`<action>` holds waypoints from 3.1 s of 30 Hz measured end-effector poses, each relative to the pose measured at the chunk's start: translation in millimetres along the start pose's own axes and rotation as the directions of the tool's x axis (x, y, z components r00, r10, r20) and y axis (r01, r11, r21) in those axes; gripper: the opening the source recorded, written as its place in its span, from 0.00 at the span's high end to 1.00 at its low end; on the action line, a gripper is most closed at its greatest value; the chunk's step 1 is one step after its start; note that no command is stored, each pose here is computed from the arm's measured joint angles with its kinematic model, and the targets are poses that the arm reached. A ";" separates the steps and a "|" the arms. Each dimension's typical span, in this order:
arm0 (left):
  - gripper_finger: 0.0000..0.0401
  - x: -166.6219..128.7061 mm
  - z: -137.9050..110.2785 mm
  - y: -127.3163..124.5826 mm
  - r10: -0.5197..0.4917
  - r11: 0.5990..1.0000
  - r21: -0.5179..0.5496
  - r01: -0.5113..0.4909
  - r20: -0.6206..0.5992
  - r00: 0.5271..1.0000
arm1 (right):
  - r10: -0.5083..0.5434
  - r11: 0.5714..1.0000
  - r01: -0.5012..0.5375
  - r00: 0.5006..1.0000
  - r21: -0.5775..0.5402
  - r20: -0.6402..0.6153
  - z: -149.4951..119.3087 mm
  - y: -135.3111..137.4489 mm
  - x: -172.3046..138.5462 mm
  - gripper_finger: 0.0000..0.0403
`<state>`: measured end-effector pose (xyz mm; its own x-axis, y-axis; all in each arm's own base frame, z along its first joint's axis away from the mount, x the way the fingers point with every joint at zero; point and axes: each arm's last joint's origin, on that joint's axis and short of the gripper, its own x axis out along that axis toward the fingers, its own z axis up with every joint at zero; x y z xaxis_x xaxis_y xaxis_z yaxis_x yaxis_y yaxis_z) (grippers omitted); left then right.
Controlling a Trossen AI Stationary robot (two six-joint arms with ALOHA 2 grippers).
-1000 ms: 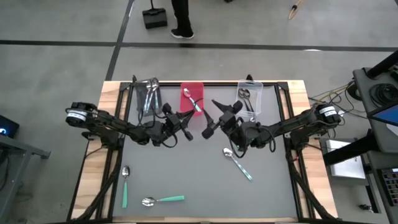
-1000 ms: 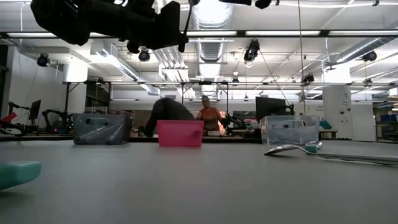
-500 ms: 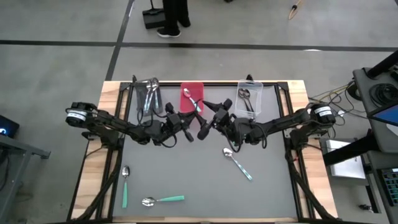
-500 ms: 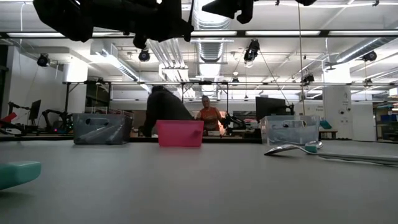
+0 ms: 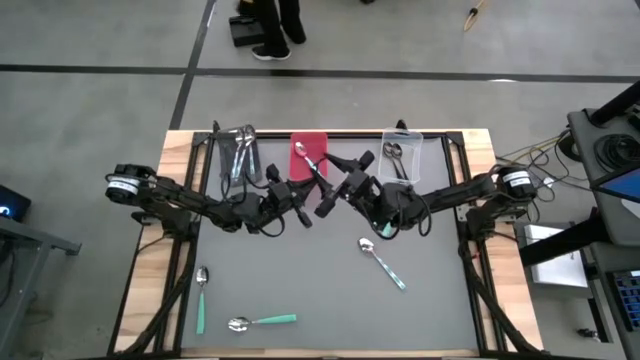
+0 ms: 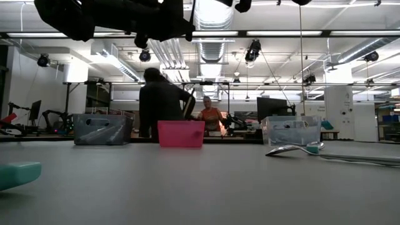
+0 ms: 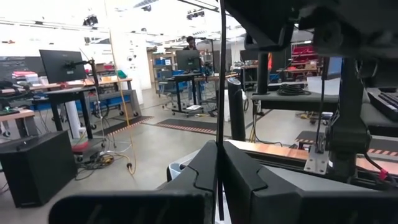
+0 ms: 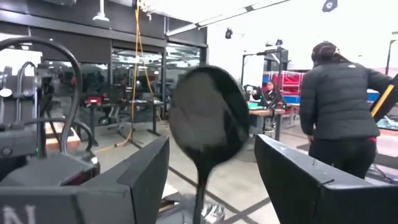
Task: Sort silverware by color (type)
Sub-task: Put the black spoon into the transparent bin
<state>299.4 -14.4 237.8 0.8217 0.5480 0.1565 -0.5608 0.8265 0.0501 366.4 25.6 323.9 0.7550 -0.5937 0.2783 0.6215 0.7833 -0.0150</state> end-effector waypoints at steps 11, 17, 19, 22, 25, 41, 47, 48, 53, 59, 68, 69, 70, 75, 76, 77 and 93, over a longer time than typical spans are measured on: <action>1.00 0.0 -0.2 0.1 0.004 1.000 0.003 -0.004 -0.002 1.000 | -0.019 0.998 0.020 1.000 -0.053 0.016 -1.2 8.7 12.4 0.52; 1.00 -0.2 0.8 0.2 0.003 1.000 -0.002 -0.003 0.004 1.000 | -0.016 0.998 0.017 1.000 -0.054 0.010 -2.4 8.7 10.9 0.69; 1.00 -0.3 1.1 0.1 0.003 1.000 -0.003 -0.003 0.006 1.000 | -0.014 0.998 0.014 1.000 -0.061 0.003 -3.6 9.0 10.7 0.77; 1.00 -0.2 1.2 0.3 0.005 1.000 -0.004 -0.005 0.006 1.000 | -0.009 0.997 0.008 1.000 -0.072 -0.012 -5.7 9.7 10.7 0.89; 1.00 -0.1 0.9 0.4 0.005 1.000 0.001 -0.005 0.004 1.000 | -0.002 0.997 0.000 1.000 -0.073 -0.021 -7.0 10.7 10.4 0.96; 0.95 -0.4 -2.6 0.5 0.018 1.000 0.021 -0.017 -0.020 1.000 | -0.038 0.998 0.032 0.991 -0.049 -0.126 5.3 -2.6 7.3 0.97; 0.83 -0.5 -2.2 0.2 0.010 0.999 0.050 -0.009 -0.015 1.000 | -0.057 0.998 0.047 0.971 -0.046 -0.232 13.9 -20.2 3.3 0.97; 0.82 -0.6 -2.0 0.2 0.009 0.998 0.054 -0.009 -0.014 1.000 | -0.065 0.997 0.056 0.964 -0.045 -0.258 15.3 -25.3 3.6 0.97; 0.75 -1.6 0.1 1.2 0.006 0.995 0.101 -0.004 -0.023 1.000 | -0.142 0.990 0.129 0.880 -0.059 -0.453 32.5 -57.7 13.5 0.97; 0.73 -4.4 10.5 5.5 0.009 0.990 0.140 -0.007 -0.009 1.000 | -0.181 0.982 0.166 0.723 -0.086 -0.667 45.3 -102.1 31.3 0.97; 0.74 -19.9 42.3 25.3 0.019 0.974 0.227 -0.024 0.024 1.000 | -0.134 0.961 0.276 0.460 -0.003 -0.878 23.3 -182.9 45.0 0.97; 0.74 -21.8 45.0 28.0 0.022 0.970 0.240 -0.028 0.027 0.999 | -0.122 0.955 0.296 0.428 0.012 -0.896 18.8 -191.8 46.2 0.97; 0.74 -23.7 48.0 30.7 0.026 0.967 0.252 -0.032 0.030 0.999 | -0.105 0.950 0.310 0.400 0.027 -0.911 15.4 -199.7 46.7 0.97; 0.74 -32.8 60.5 44.3 0.113 0.940 0.320 -0.115 0.028 0.993 | -0.021 0.917 0.390 0.257 0.084 -0.966 -3.6 -236.5 47.3 0.97; 0.74 -34.3 62.4 46.7 0.129 0.933 0.334 -0.130 0.025 0.991 | -0.004 0.910 0.405 0.228 0.091 -0.974 -7.6 -242.3 46.9 0.97; 0.74 -35.7 64.3 48.8 0.141 0.928 0.346 -0.141 0.024 0.990 | 0.014 0.903 0.418 0.203 0.100 -0.979 -10.7 -247.7 46.1 0.97; 0.74 -50.1 71.1 64.2 0.229 0.891 0.413 -0.190 -0.046 0.972 | 0.078 0.819 0.573 -0.150 -0.023 -0.986 -57.0 -304.1 12.1 0.97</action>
<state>215.0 2.0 303.3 0.6753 0.7279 0.1185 -0.6978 0.5786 0.4223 198.5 -230.2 277.1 0.1409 -0.0316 -0.9895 0.9464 0.2977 0.1253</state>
